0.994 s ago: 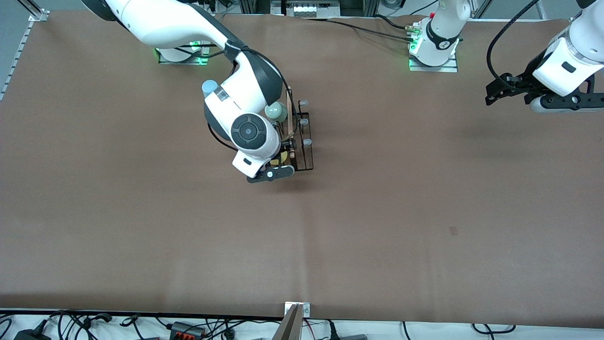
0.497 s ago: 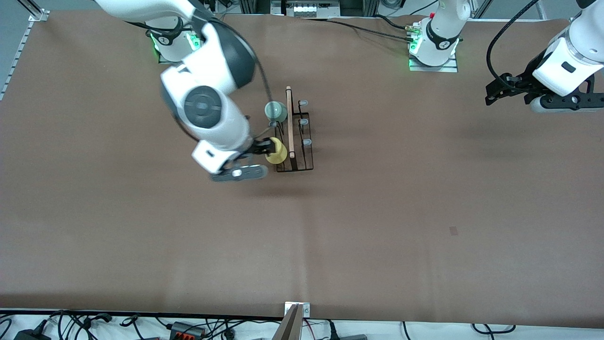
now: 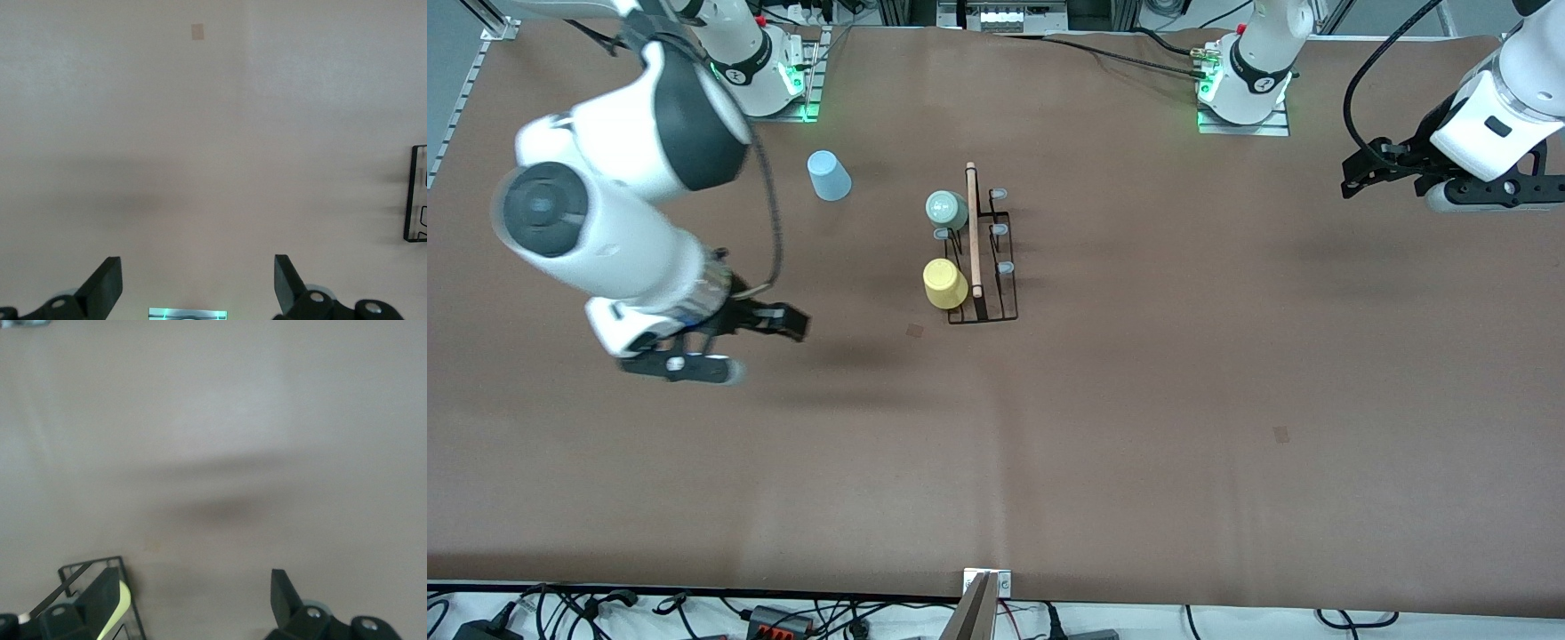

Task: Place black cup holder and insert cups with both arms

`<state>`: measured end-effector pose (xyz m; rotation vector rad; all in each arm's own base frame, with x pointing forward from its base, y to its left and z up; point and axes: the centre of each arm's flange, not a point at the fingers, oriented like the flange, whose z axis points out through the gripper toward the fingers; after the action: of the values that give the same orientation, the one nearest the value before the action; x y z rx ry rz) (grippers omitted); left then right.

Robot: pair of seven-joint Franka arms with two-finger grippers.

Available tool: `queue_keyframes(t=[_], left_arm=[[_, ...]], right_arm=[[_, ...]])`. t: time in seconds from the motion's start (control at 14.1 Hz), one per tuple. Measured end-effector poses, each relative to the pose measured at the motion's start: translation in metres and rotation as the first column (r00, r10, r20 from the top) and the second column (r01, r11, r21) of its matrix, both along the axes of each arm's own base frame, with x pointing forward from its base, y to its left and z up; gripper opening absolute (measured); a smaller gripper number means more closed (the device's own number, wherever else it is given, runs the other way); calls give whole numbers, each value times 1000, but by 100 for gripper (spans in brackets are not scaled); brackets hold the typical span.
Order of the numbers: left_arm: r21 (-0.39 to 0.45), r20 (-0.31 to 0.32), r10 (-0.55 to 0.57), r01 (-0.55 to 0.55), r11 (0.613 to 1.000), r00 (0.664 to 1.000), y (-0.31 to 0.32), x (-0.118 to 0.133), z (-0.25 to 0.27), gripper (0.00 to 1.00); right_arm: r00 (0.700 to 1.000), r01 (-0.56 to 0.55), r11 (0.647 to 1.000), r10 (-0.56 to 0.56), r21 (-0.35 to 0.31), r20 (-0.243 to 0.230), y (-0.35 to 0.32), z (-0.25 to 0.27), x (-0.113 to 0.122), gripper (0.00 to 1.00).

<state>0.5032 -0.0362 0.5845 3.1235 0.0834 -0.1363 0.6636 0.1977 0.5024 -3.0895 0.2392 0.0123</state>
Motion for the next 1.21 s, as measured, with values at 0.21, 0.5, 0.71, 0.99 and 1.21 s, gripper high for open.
queue_keyframes(t=[0.21,0.5,0.71,0.99,1.21], left_arm=[[0,0,0,0,1000,1000,0,0,0,100],[0,0,0,0,1000,1000,0,0,0,100],[0,0,0,0,1000,1000,0,0,0,100],[0,-1,-1,1,1000,1000,0,0,0,100],[0,-1,-1,1,1000,1000,-1,0,0,100]], right_arm=[[995,86,995,-84,-52,46,-64,24,8,100],[996,-2,993,12,-122,83,-163,51,12,100],[995,-43,992,53,-115,90,-214,64,8,100],[994,-62,992,70,-106,80,-248,78,-3,100],[996,-71,992,76,-104,46,-241,85,-19,100]])
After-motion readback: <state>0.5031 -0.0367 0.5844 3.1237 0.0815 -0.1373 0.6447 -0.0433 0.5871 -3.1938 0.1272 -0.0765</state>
